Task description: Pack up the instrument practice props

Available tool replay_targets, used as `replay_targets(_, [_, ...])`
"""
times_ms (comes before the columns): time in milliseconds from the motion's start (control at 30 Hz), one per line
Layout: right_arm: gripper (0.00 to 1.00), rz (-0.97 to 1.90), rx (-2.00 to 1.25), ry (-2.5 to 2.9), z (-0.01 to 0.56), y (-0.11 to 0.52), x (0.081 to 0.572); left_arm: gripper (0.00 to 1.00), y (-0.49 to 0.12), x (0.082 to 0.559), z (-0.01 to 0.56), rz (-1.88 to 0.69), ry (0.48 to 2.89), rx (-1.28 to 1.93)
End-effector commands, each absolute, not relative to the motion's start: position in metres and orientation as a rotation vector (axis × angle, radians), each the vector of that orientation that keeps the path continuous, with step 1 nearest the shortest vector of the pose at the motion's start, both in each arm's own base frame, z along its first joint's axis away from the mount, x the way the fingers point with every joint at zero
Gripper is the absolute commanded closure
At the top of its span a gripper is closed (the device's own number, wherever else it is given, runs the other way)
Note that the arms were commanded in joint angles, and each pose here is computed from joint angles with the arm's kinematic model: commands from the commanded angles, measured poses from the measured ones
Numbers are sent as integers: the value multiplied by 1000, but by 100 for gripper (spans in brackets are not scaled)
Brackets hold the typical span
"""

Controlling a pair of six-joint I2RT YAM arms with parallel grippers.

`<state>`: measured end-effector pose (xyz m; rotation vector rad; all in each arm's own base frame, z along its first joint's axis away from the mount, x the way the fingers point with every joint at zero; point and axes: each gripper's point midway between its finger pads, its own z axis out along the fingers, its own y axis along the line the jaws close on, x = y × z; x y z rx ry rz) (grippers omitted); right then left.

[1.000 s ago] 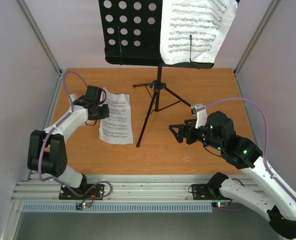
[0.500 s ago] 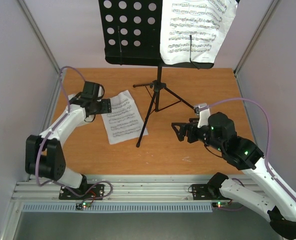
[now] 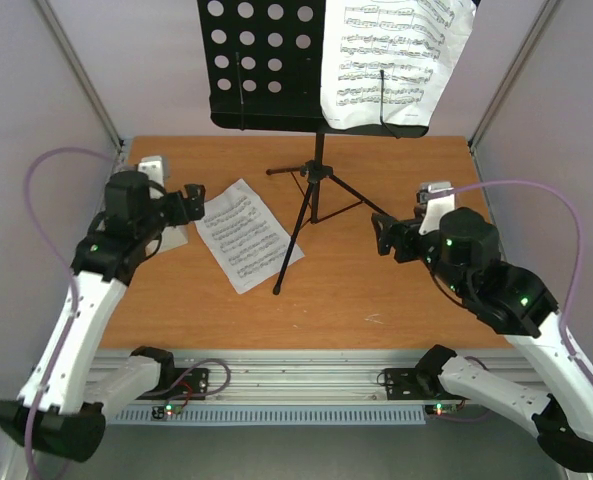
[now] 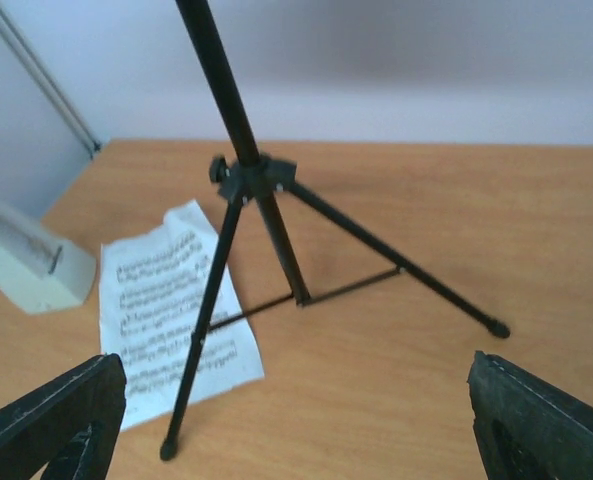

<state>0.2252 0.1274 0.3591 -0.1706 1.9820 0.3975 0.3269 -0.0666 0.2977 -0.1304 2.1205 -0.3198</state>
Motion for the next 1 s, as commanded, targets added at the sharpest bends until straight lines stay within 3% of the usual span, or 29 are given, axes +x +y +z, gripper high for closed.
replay_targets(0, [8,324,-182,1906,400,113,224,5,-75,302,366,-428,1948,-68])
replay_targets(167, [17,368,-228,1861,442,126,228,24,-109,281,425,-597,1886,102])
replay_targets(300, [23,456,-276,1805,484,151,237,30,-171,261,472,-764,1796,325])
replay_targets(567, [31,551,-314,1768,530,180,273,28,-256,245,538,-1053,1663,588])
replay_targets(967, [39,544,-150,1801,538,166,328,22,-308,315,575,-1128,1632,542])
